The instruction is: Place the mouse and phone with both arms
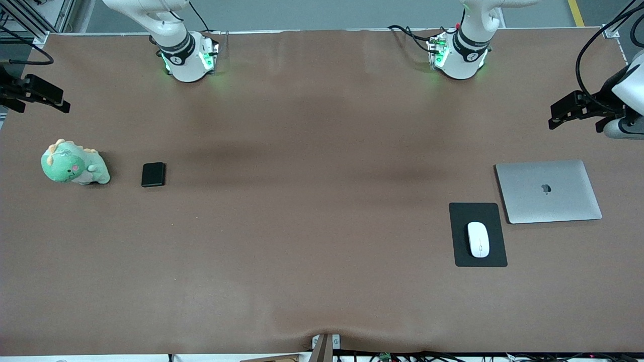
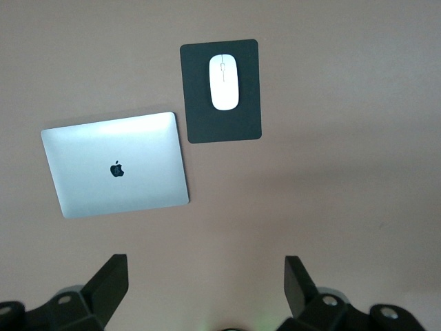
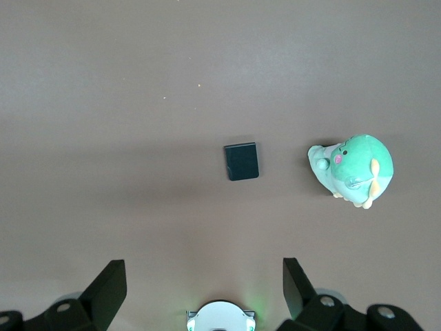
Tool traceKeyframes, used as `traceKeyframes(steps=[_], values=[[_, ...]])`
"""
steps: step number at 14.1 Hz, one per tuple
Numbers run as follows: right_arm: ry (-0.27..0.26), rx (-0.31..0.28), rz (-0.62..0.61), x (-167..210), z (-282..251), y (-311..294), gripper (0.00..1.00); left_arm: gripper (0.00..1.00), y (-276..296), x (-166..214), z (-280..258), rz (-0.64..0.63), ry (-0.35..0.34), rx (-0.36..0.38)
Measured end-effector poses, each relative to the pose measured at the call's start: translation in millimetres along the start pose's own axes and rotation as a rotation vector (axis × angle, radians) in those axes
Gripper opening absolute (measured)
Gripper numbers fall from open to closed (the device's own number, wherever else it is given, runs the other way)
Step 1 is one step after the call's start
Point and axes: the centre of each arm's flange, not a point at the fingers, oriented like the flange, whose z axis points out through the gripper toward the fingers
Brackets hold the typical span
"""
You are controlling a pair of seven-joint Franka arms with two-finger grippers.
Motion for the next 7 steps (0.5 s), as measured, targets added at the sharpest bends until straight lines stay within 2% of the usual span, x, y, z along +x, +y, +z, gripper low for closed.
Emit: traceKeyframes(steps=[7], values=[[-0.003, 0.005, 0.0, 0.3, 0.9, 0.7, 1.0, 1.0, 1.2, 0.0, 0.0, 0.002, -0.001, 0.0]])
